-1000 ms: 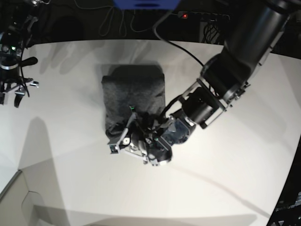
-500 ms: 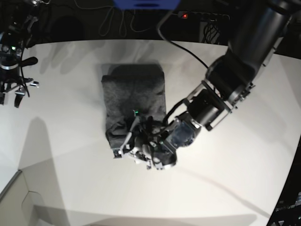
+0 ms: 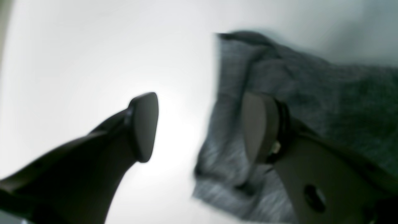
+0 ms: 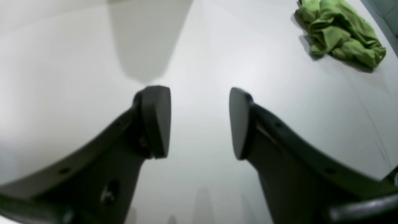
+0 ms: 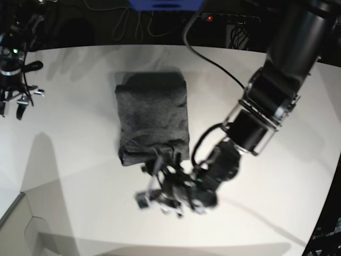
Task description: Layout the t-shirt on the table in an organized manner, then fold the t-shirt properly
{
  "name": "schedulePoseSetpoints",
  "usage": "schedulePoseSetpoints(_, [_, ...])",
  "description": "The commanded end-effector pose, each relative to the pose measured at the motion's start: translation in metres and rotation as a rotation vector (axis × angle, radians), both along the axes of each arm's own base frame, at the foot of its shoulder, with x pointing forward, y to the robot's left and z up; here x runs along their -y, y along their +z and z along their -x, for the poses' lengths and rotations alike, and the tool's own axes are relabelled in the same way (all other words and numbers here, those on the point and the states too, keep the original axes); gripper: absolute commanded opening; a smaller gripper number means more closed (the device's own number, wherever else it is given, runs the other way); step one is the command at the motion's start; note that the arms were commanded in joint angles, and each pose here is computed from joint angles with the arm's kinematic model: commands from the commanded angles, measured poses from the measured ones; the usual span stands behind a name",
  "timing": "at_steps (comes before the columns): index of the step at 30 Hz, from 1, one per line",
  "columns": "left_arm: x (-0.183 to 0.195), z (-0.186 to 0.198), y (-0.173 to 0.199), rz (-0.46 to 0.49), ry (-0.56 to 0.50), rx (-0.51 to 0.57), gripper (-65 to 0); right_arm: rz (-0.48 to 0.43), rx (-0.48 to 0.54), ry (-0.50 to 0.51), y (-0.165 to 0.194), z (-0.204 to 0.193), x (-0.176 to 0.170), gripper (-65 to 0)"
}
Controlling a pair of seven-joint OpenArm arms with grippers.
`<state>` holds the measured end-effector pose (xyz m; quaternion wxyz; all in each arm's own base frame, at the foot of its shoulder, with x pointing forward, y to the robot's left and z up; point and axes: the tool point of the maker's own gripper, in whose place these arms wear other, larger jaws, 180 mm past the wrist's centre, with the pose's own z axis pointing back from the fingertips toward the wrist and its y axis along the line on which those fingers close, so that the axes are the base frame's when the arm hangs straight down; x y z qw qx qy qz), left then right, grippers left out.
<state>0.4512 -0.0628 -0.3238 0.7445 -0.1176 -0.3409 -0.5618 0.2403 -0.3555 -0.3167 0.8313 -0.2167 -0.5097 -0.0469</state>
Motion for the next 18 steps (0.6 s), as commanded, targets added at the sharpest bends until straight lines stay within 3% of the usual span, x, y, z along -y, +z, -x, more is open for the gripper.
schedulePoseSetpoints(1, [-0.01, -0.021, 0.034, 0.057, 0.048, 0.062, -24.3, 0.03, 0.04, -0.017, 0.014, 0.002, 0.008, -34.6])
schedulePoseSetpoints(3, [-0.031, -0.028, 0.048, 0.115, 0.124, 0.084, -24.6, 0.024, 0.043, -0.058, 0.013, 0.011, 0.015, -36.3])
schedulePoseSetpoints(5, [-0.065, -0.034, 0.067, 0.166, 0.22, 0.119, -29.4, 0.019, 0.048, -0.112, 0.013, 0.023, 0.026, -40.9])
schedulePoseSetpoints(10, [-0.166, -0.018, 0.072, 0.187, 0.476, 0.15, -55.7, -0.003, 0.049, -0.246, 0.007, 0.058, 0.045, -63.6])
schedulePoseSetpoints(12, [-0.211, 0.001, 0.063, 0.168, 0.59, 0.144, -65.0, -0.019, 0.042, -0.299, 0.001, 0.073, 0.049, -65.0])
schedulePoseSetpoints(18, [-0.322, 0.087, 0.037, 0.097, 0.885, 0.134, -65.0, -0.066, 0.028, -0.429, -0.014, 0.112, 0.053, -65.0])
